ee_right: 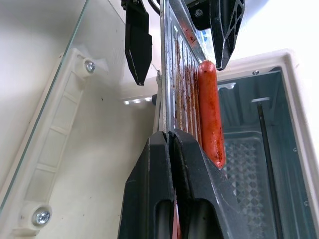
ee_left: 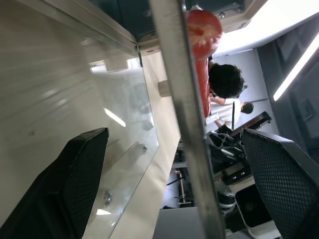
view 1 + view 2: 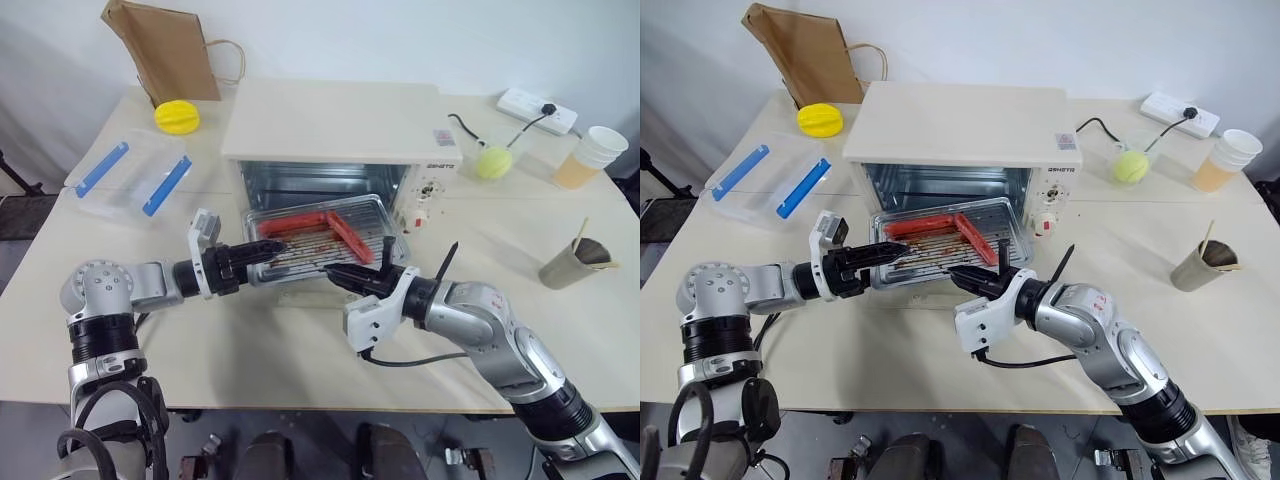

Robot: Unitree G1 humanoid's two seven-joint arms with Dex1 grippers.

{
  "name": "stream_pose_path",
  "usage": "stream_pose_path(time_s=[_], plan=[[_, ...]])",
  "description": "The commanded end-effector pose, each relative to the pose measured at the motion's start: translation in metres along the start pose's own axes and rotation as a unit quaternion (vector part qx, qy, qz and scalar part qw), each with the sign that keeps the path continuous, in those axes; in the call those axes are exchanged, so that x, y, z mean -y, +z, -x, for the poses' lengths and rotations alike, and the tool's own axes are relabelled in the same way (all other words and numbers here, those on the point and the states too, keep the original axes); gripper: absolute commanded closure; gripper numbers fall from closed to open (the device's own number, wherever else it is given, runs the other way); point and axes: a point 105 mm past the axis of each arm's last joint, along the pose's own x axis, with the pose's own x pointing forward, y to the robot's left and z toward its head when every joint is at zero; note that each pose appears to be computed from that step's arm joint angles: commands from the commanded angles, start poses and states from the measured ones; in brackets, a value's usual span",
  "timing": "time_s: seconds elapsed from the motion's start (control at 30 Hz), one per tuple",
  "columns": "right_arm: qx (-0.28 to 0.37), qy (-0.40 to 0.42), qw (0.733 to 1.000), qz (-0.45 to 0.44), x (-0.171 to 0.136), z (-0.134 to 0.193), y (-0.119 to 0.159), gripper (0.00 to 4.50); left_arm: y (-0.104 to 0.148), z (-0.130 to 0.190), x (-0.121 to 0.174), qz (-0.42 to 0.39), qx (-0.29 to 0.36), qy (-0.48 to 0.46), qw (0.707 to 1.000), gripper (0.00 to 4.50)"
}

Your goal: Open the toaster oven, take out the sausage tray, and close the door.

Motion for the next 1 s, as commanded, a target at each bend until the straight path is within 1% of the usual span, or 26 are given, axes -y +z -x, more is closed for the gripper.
stream_pose_path(time_s=[0.03, 0.1, 0.17, 0.33, 0.5, 0.53, 0.67, 0.77, 0.83, 0.87, 1.0], plan=[[0.012, -0.021, 1.0, 0.014, 0.014, 0.004, 0.004, 4.5, 0.006, 0.002, 0.008, -0.001, 0.016, -0.02, 1.0, 0.37], [0.014, -0.02, 1.0, 0.011, 0.013, 0.003, 0.005, 4.5, 0.005, 0.002, 0.008, 0.006, 0.022, -0.026, 0.999, 0.71], [0.016, -0.019, 1.0, 0.008, 0.012, 0.002, 0.006, 4.5, 0.008, 0.0, 0.007, 0.015, 0.036, -0.031, 0.999, 1.38], [0.019, -0.018, 1.0, 0.009, 0.012, 0.001, 0.006, 4.5, -0.001, -0.006, 0.004, 0.025, 0.031, -0.031, 0.999, 2.9], [0.021, -0.016, 1.0, -0.008, 0.012, 0.002, 0.005, 4.5, -0.002, -0.006, 0.001, 0.039, 0.042, -0.029, 0.998, 4.36], [0.021, -0.015, 0.999, -0.019, 0.012, 0.003, 0.005, 4.5, -0.002, -0.006, 0.0, 0.043, 0.045, -0.028, 0.998, 4.47], [0.024, -0.013, 0.998, -0.051, 0.013, 0.006, 0.004, 4.5, -0.001, -0.003, -0.001, 0.061, 0.053, -0.032, 0.996, 4.47], [0.026, -0.019, 0.997, -0.075, 0.016, 0.009, 0.003, 3.77, 0.004, 0.003, -0.004, 0.079, 0.067, -0.029, 0.994, 4.5], [0.03, -0.022, 0.996, -0.084, 0.019, 0.015, 0.002, 3.13, 0.006, 0.008, -0.005, 0.09, 0.076, -0.03, 0.993, 4.5], [0.03, -0.024, 0.995, -0.09, 0.02, 0.019, 0.001, 2.71, 0.006, 0.012, -0.005, 0.096, 0.079, -0.035, 0.992, 4.5], [0.04, -0.031, 0.991, -0.126, 0.02, 0.038, -0.004, 1.42, 0.001, 0.03, -0.003, 0.105, 0.084, -0.046, 0.99, 4.5]])
